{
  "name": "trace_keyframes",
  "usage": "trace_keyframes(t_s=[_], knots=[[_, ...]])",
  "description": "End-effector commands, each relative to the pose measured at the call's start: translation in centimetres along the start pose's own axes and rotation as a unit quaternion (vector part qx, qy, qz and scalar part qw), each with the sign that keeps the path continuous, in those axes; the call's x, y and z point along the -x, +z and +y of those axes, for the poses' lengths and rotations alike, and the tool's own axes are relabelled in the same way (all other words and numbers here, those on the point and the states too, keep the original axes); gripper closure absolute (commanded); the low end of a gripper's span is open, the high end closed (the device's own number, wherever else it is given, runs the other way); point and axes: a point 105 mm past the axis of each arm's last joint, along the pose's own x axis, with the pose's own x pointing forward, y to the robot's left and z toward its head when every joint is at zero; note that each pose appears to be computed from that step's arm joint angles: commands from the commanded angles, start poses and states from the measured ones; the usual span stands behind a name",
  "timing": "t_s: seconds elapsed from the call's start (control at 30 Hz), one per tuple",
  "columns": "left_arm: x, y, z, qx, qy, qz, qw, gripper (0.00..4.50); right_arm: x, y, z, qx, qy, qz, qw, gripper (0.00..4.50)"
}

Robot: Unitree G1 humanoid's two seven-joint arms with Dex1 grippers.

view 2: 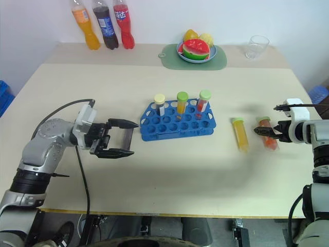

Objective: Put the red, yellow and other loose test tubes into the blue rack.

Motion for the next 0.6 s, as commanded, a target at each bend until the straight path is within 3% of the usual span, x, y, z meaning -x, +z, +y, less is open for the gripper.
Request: trace_keyframes(t_s=[0.03,0.2,0.23,0.43,0.53,0.6], knots=[[0.0,0.8,-0.2,-0.019,-0.004,0.001,1.0,0.0,0.1,0.5,-0.1,0.008,-0.004,-0.007,1.0,0.76],[-0.1,0.7,-0.1,-0.018,-0.003,0.0,1.0,0.0,0.0,0.2,0.0,0.017,-0.001,0.003,1.0,3.34],[-0.1,0.7,-0.2,-0.017,-0.003,0.0,1.0,0.0,0.0,0.1,0.0,0.021,0.0,0.005,1.0,3.69],[-0.2,0.6,0.3,-0.013,0.017,-0.009,1.0,0.0,0.7,0.1,-0.6,0.054,-0.023,-0.002,0.998,3.69],[-0.1,0.0,0.7,-0.006,0.033,-0.013,0.999,0.0,2.2,2.7,-1.0,0.136,-0.072,-0.107,0.982,3.69],[0.0,-0.4,1.2,-0.009,0.052,-0.015,0.998,0.0,3.3,3.7,-0.4,0.143,-0.084,-0.177,0.97,3.69]])
